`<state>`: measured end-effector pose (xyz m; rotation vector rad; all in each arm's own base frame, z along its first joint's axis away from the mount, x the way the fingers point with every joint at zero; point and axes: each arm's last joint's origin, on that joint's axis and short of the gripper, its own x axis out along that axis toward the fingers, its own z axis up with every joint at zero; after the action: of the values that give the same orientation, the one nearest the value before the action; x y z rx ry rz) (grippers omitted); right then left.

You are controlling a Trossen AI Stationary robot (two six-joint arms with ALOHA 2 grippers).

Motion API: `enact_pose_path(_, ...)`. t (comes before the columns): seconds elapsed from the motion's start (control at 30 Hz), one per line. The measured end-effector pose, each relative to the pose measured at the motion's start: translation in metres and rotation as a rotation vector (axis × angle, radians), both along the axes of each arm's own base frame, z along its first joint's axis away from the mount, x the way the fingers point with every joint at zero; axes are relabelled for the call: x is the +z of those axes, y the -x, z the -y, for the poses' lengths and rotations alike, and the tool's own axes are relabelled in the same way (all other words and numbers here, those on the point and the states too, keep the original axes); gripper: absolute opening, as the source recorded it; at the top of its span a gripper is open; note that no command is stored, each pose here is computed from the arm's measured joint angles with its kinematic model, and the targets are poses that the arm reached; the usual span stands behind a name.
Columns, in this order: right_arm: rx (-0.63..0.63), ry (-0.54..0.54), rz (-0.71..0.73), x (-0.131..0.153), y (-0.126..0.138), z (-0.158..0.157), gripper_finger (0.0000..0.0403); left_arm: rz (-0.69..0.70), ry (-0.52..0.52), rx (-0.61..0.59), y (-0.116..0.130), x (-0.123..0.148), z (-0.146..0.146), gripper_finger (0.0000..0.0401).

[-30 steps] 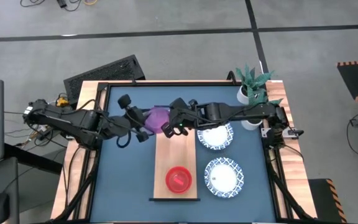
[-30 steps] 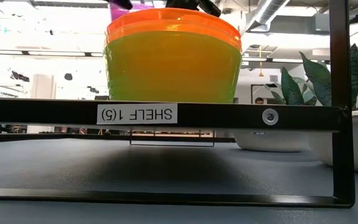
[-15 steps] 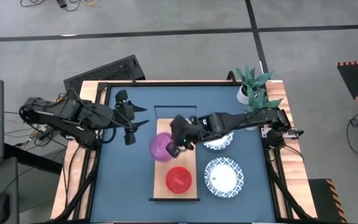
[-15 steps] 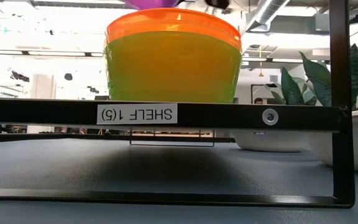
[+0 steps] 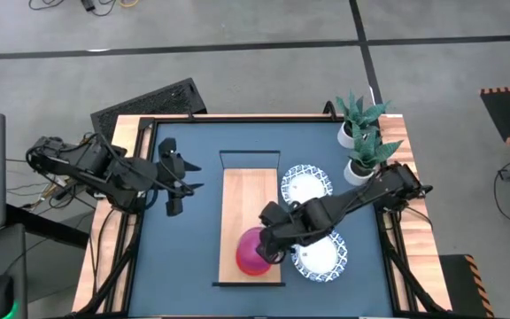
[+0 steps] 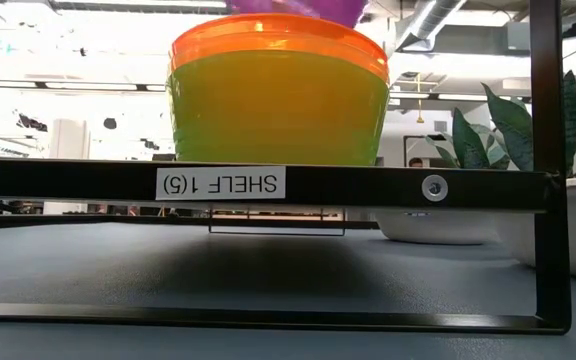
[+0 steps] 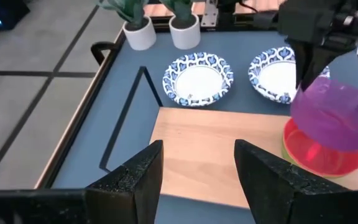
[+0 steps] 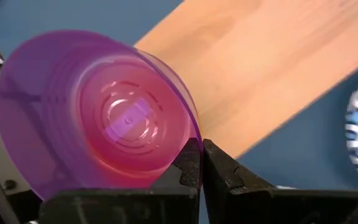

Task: Place and stack bowls onto a shelf
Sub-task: Stack the violet bowl on top of the orange bowl on the shelf

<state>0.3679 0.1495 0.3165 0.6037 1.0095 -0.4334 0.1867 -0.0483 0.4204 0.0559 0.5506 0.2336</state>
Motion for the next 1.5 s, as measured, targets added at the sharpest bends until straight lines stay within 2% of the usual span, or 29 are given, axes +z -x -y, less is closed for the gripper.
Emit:
enact_pose_path(0.3,0.022,-0.054,-0.067,-0.027,-0.003,0.004,0.0023,-0.009,0.008,0.008,0.001,-0.001,0.000,0.0183)
enact_pose_path(0.53,0.060,-0.099,-0.051,-0.039,-0.006,0.002,0.0023,-0.008,0.010,0.010,0.001,-0.001,0.000,0.0183)
enact_pose_path(0.97,0.081,-0.113,-0.048,-0.040,-0.013,0.016,0.0023,-0.004,-0.029,0.037,0.001,-0.001,-0.001,0.0183)
enact_pose_path(1.5,0.095,-0.105,-0.049,-0.040,-0.013,0.018,0.0023,-0.039,-0.045,0.036,0.003,-0.003,-0.002,0.0183)
